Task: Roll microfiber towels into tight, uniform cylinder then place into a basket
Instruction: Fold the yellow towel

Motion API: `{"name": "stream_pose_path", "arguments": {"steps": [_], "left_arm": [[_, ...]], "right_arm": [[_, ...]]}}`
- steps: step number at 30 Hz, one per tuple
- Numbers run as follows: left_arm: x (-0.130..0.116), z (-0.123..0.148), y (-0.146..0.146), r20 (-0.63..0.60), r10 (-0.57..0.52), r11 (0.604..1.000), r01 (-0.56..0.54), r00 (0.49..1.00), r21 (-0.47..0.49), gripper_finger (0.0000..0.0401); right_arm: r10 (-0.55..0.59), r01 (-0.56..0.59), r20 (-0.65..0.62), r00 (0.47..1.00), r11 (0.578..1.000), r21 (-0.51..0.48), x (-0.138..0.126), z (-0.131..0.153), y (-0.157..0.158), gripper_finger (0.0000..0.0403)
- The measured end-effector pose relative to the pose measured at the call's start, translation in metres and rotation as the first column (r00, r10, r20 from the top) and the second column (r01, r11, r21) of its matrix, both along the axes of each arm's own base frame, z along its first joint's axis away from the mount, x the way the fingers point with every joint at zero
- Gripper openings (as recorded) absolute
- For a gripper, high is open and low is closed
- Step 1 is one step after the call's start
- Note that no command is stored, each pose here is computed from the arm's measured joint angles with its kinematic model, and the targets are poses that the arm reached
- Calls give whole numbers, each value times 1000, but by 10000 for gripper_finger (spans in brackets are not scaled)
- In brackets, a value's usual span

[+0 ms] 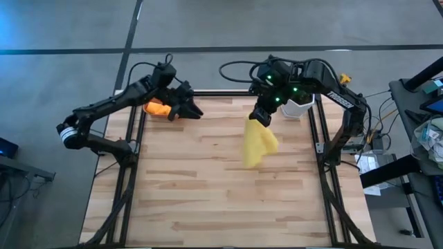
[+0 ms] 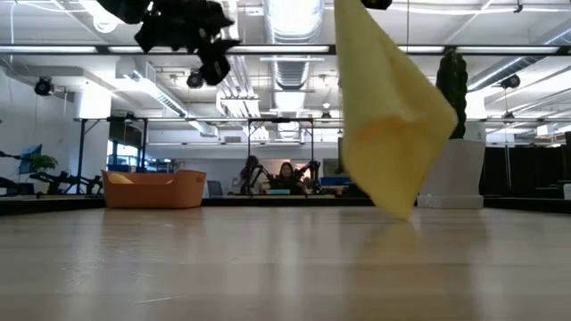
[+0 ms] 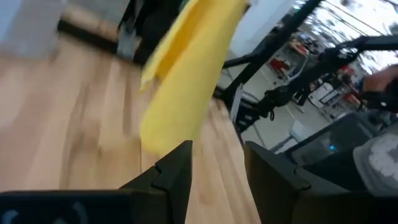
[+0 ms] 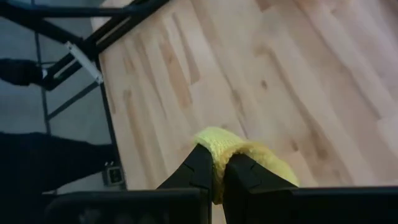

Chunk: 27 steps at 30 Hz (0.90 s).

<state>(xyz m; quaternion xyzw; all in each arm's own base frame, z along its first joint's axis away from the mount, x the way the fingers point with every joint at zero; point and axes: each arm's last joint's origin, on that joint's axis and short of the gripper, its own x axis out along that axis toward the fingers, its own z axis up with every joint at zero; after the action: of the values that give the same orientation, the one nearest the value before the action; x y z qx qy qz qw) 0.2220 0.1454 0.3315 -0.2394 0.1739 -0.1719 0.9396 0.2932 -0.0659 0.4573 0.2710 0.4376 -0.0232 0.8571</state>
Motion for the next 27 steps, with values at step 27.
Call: {"name": "stream_pose_path", "arguments": {"steps": [27], "left_arm": [[114,-7,8,267,-225,959,261,937,-106,130]], "right_arm": [[206,-206,9,979,975,82,18,-16,8,9]]}}
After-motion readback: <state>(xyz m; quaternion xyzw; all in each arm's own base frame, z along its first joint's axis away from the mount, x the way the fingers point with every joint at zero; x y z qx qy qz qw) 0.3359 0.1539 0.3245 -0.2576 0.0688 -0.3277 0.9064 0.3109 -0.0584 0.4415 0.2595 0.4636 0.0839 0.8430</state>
